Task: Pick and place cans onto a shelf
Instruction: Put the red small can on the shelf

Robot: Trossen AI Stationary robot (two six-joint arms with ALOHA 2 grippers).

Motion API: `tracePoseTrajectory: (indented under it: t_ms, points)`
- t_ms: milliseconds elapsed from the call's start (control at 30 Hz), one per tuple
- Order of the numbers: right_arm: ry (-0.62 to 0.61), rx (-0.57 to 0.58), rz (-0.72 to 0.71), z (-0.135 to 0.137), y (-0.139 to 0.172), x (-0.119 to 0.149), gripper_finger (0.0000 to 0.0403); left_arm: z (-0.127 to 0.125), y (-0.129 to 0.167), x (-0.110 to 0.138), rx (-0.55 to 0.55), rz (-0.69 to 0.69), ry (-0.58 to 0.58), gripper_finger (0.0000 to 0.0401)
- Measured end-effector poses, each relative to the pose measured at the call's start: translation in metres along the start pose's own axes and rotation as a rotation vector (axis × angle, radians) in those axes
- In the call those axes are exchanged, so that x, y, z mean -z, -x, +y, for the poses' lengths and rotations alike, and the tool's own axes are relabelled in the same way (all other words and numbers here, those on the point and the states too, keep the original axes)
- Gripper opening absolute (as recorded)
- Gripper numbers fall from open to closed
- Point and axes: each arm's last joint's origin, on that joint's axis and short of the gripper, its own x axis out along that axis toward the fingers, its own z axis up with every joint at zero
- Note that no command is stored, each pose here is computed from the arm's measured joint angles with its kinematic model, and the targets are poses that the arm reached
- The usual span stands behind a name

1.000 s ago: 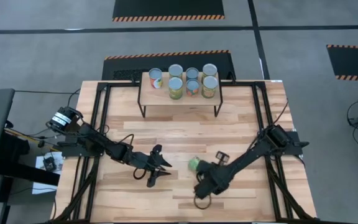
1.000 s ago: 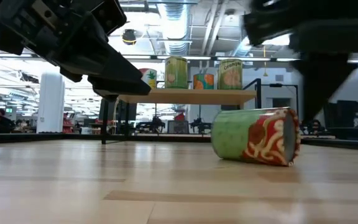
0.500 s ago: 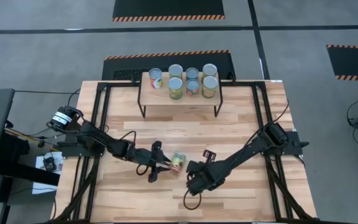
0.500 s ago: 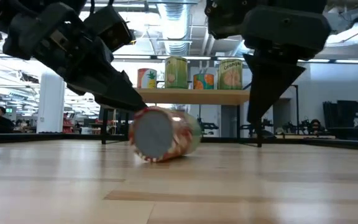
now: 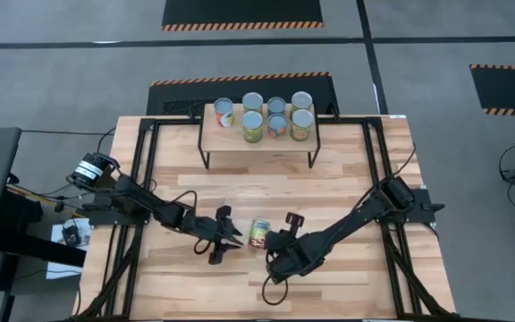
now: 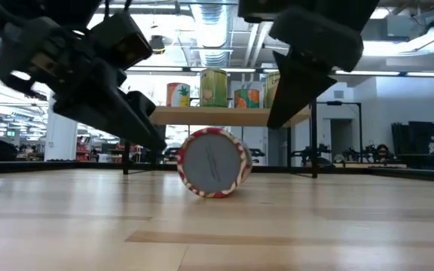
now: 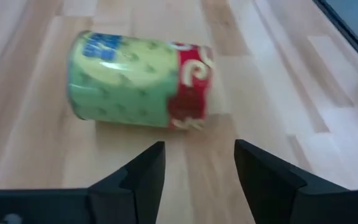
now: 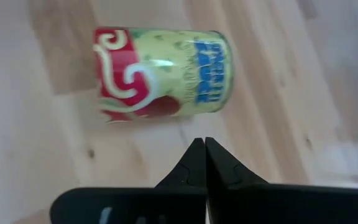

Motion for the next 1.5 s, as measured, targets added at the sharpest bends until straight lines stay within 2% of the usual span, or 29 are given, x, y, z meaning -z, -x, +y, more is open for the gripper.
tracePoseTrajectory:
  t_ms: [100, 267, 433, 533, 667, 767, 833, 1067, 1200, 1367, 1500]
  points:
    - [0.051, 0.037, 0.019, -0.005, -0.002, 0.001, 0.0006, -0.007, 0.001, 0.002, 0.014, 0.002, -0.024, 0.0174]
    - [0.099, 0.023, 0.017, -0.017, -0.014, 0.002, 0.0004, -0.015, 0.003, 0.003, 0.012, -0.010, -0.041, 0.0160]
    - [0.019, -0.057, -0.092, -0.043, -0.013, 0.016, 0.0003, -0.018, 0.003, 0.003, 0.007, -0.014, -0.048, 0.0144]
    - [-0.049, -0.181, -0.216, -0.061, -0.008, 0.029, 0.0004, -0.018, 0.003, 0.003, 0.009, -0.022, -0.049, 0.0133]
    - [-0.184, -0.433, -0.383, -0.089, -0.019, 0.042, 0.0014, -0.019, 0.003, 0.000, 0.026, -0.049, -0.048, 0.0115]
    - [-0.290, -0.563, -0.435, -0.108, -0.033, 0.049, 0.0039, -0.020, 0.002, -0.001, 0.055, -0.062, -0.043, 0.0100]
    - [-0.316, -0.610, -0.413, -0.116, -0.040, 0.050, 0.0065, -0.021, -0.001, 0.001, 0.071, -0.057, -0.037, 0.0091]
    - [-0.302, -0.742, -0.316, -0.119, -0.065, 0.043, 0.0185, -0.021, -0.014, 0.012, 0.084, -0.049, -0.030, 0.0066]
    - [-0.254, -0.796, -0.277, -0.114, -0.080, 0.039, 0.0229, -0.022, -0.015, 0.011, 0.117, -0.064, -0.026, 0.0059]
    - [-0.234, -0.866, -0.270, -0.107, -0.093, 0.031, 0.0229, -0.022, -0.015, 0.011, 0.122, -0.070, -0.019, 0.0055]
    - [-0.229, -0.872, -0.259, -0.099, -0.103, 0.027, 0.0177, -0.022, -0.015, 0.011, 0.094, -0.073, -0.010, 0.0055]
